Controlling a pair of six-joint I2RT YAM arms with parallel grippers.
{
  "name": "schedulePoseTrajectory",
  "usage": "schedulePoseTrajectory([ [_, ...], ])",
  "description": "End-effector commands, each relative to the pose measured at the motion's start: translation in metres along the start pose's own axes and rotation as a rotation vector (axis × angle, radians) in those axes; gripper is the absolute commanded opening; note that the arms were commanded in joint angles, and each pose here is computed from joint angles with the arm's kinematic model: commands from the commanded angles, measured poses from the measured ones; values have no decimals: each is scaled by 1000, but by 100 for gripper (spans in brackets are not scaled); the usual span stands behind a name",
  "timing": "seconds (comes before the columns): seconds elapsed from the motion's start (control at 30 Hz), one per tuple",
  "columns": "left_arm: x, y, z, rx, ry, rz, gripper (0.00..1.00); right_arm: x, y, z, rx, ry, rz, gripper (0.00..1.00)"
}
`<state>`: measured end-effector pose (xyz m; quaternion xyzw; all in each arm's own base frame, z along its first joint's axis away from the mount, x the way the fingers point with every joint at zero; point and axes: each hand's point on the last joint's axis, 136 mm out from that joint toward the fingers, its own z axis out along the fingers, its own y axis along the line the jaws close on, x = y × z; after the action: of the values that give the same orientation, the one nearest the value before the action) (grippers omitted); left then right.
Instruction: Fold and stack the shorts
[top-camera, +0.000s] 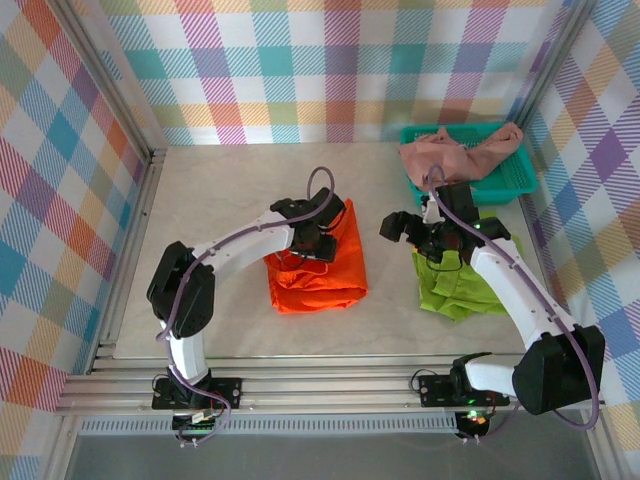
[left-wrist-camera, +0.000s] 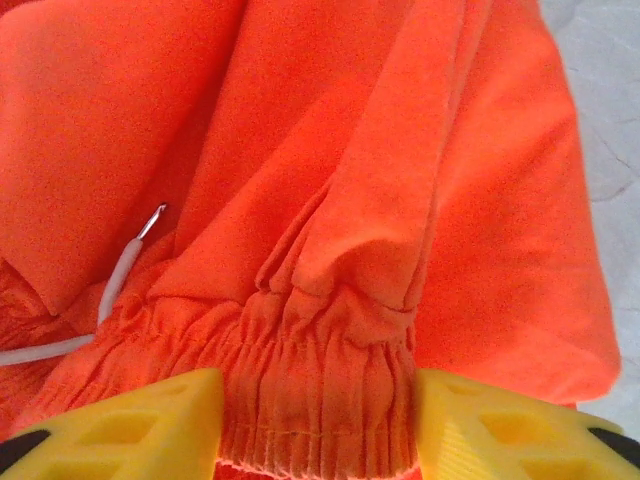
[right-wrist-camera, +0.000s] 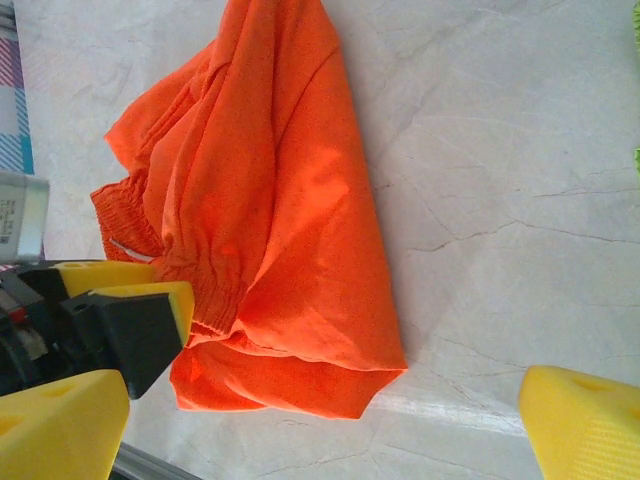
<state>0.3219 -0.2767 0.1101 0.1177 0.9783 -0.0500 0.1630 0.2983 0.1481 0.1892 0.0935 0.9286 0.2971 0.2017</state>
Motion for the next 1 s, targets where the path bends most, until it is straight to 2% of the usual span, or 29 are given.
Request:
schedulePoseTrajectory([
  [0.0,1,-1,3,-41,9,24,40,3,2,-4,-22,2,-14,99],
  [0.07,-3,2,3,-59,1,25,26,4,2,-3,-22,5,-13,99],
  [0.17,-15,6,-10,-87,-36,40,10,4,0,-3,-20,7,-13,100],
  [0.27,-30,13,-26,-102,-77,49,2,5,-1,-2,-16,8,-15,99],
  [0.37,-45,29,-37,-93,-92,26,0,6,-2,-1,-16,14,-11,99],
  [0.57,-62,77,-35,-19,-63,-75,1,9,-4,2,-19,22,-4,100],
  [0.67,-69,104,-23,78,-42,-174,5,13,-6,5,-26,36,7,99],
  [0.8,-71,136,0,134,-13,-249,11,22,-7,13,-54,71,32,100],
  [0.9,-65,152,33,192,35,-293,21,29,-12,18,-52,94,49,99],
  [0.97,-60,159,57,235,70,-327,36,33,-14,20,-53,101,55,100],
])
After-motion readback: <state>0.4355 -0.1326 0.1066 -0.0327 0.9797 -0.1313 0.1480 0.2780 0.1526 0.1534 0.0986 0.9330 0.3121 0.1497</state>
